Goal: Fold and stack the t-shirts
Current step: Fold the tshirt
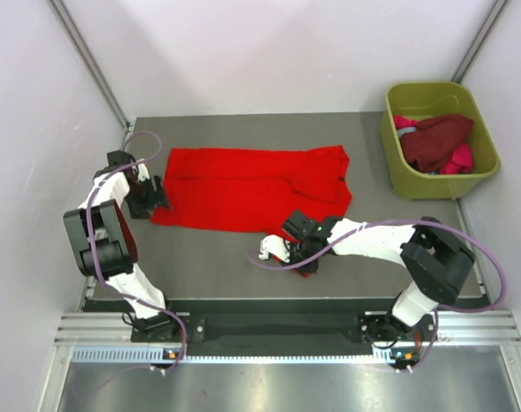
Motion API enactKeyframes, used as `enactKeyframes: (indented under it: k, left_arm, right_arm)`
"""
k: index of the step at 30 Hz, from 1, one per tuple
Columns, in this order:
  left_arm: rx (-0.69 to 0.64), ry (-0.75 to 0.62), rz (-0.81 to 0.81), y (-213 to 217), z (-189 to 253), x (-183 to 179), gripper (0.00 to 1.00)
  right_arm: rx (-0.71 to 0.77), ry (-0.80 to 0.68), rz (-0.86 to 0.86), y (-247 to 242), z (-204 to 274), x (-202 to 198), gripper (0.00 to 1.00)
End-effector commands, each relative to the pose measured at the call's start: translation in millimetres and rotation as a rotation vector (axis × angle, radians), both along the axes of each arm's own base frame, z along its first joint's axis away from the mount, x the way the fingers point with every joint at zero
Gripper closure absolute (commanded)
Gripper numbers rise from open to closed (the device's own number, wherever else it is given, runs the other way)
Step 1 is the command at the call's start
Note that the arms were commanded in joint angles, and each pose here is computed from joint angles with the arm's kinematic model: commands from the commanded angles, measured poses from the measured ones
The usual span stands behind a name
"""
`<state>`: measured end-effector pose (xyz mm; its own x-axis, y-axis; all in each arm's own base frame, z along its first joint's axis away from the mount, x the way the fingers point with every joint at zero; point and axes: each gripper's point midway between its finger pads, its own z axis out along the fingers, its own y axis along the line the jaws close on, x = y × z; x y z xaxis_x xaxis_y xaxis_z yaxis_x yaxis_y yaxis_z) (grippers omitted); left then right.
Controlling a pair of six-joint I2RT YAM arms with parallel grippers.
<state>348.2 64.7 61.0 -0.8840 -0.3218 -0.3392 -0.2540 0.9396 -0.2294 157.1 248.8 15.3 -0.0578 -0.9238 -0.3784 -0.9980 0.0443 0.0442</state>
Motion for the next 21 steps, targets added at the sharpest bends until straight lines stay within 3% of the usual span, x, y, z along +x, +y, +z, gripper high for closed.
enactKeyframes:
  k: [1,16,21]
  left_arm:
    - [-0.095,0.026,0.023,-10.7,-8.9,-2.7,0.24]
    - [-0.086,0.027,0.119,31.0,-10.6,-7.7,0.27]
    - [-0.144,0.065,0.124,21.8,-26.3,-14.1,0.29]
  right_arm:
    - [0.003,-0.034,0.013,6.6,-7.9,5.8,1.00]
    - [0.009,-0.039,0.003,7.2,-6.1,9.7,1.00]
    - [0.014,-0.040,-0.001,9.7,-5.9,12.3,1.00]
